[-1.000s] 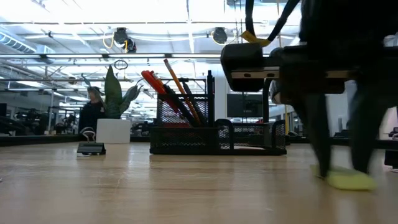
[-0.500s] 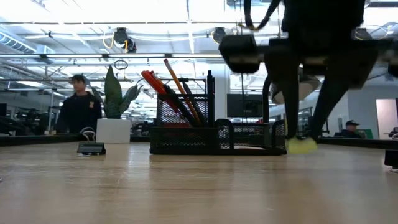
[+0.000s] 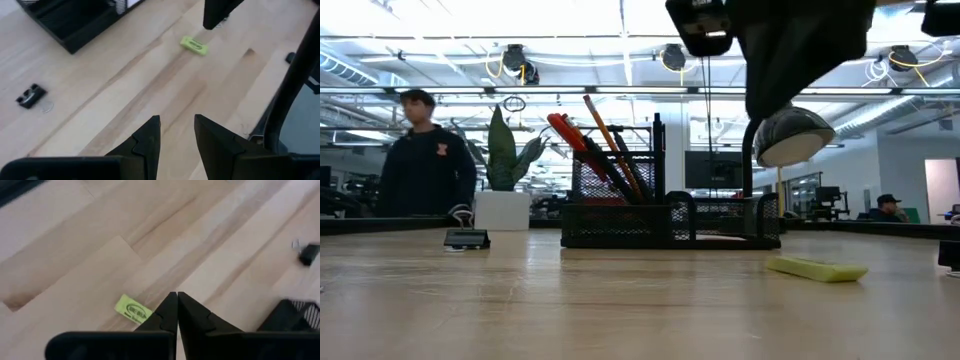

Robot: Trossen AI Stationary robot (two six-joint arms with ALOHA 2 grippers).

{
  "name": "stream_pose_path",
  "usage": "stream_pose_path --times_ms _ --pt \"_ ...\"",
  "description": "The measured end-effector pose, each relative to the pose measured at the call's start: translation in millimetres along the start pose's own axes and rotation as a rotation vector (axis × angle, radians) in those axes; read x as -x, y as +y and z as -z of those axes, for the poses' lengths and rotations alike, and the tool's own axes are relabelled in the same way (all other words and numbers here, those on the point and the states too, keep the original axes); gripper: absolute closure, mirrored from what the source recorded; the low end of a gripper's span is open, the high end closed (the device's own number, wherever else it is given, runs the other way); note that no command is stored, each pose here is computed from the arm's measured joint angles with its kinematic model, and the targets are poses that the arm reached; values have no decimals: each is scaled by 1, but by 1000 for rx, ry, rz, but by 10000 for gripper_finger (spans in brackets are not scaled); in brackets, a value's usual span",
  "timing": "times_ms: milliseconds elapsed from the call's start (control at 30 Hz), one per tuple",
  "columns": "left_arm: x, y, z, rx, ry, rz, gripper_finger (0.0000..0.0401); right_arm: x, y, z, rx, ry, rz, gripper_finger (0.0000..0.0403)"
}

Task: Pick and place office supplies into organizer
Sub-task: Put the green eraser into the desk organizer

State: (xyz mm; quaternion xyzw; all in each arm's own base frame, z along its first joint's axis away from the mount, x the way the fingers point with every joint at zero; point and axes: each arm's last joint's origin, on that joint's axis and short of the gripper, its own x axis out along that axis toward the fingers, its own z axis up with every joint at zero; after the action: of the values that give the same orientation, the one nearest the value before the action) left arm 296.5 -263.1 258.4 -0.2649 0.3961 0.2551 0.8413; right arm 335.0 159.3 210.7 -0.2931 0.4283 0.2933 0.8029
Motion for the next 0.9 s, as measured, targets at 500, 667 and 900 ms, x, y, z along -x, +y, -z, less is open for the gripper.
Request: stream_pose_path --times_ms 500,667,900 --pt "14 13 20 56 13 -103 277 0 -1 1 -203 31 63 400" --pt "25 24 34 74 4 -189 277 6 1 -10 -304 3 98 399" --pt "42 38 50 72 -24 -285 277 29 -11 -39 -522 -138 120 399"
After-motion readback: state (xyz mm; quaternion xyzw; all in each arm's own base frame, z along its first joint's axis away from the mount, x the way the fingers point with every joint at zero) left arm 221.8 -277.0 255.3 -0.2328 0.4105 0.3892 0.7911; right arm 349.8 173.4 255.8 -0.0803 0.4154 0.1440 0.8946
